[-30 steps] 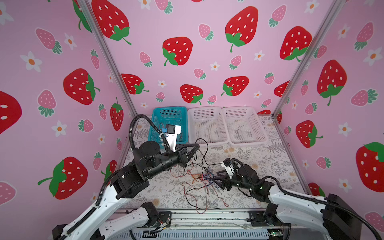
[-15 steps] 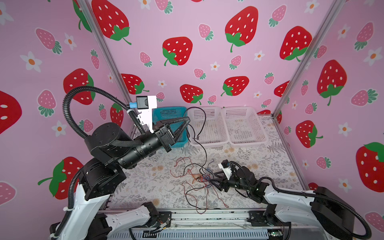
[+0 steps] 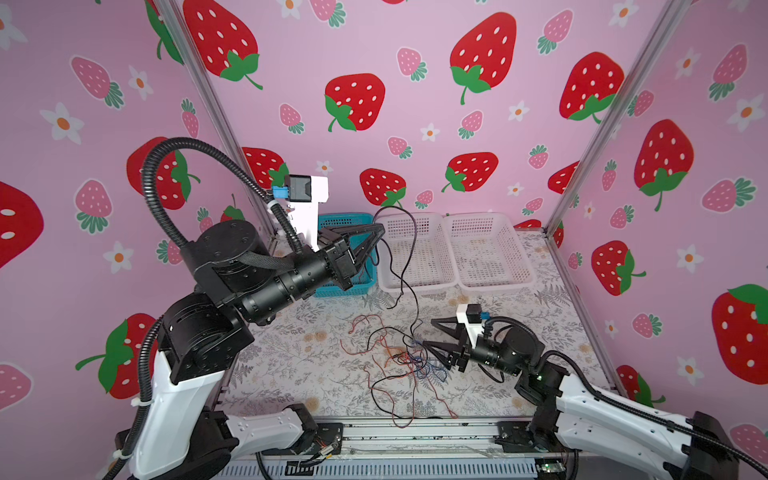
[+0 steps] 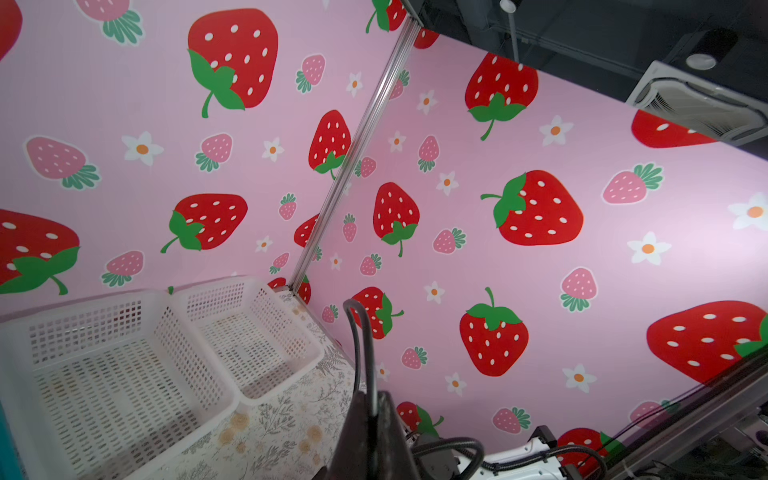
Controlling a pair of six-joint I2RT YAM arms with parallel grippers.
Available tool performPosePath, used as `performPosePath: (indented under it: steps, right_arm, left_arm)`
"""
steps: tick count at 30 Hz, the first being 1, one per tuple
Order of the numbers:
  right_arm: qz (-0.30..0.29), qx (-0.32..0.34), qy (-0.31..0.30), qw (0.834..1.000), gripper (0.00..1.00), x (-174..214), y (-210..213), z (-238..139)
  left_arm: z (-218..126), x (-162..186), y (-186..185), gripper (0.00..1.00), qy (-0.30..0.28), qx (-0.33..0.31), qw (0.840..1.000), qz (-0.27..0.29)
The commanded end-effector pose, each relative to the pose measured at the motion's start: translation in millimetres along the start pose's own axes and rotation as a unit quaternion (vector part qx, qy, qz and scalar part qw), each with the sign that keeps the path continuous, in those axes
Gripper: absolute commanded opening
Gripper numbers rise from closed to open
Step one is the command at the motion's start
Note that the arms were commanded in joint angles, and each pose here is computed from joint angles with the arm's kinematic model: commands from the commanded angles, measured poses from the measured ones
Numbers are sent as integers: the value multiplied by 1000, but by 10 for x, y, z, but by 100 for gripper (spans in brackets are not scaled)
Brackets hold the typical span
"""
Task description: Untangle the cables
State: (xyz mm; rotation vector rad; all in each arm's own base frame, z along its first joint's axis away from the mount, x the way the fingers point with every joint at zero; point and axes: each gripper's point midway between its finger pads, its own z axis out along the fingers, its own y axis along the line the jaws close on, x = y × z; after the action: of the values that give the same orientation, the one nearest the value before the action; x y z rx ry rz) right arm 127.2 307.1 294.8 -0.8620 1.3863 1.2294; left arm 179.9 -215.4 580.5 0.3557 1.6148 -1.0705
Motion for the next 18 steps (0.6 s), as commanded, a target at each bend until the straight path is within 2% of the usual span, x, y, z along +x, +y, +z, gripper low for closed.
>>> performPosePath:
  steps: [1, 3, 6, 13, 16, 18]
  right_arm:
    - [-33, -45, -18, 998, 73, -246, 186, 71]
    - [-33, -69, -20, 997, 74, -338, 265, 158]
    - [-24, -95, -8, 995, 74, -262, 321, 281]
    - [-26, -124, -21, 992, 73, -273, 470, 232]
    - [-35, -101, -14, 994, 72, -295, 411, 224]
    - [-38, -59, -5, 998, 73, -277, 278, 216]
  left_arm:
    - [8, 54, 115, 0, 0, -22, 1000, 8]
    - [58, 133, 160, 0, 10, -26, 1000, 5]
    - [111, 236, 223, 0, 25, -34, 999, 4]
    - [119, 347, 361, 0, 35, -55, 998, 10]
    - [136, 390, 417, 0, 40, -63, 997, 11]
    - [133, 421, 457, 0, 45, -70, 996, 13]
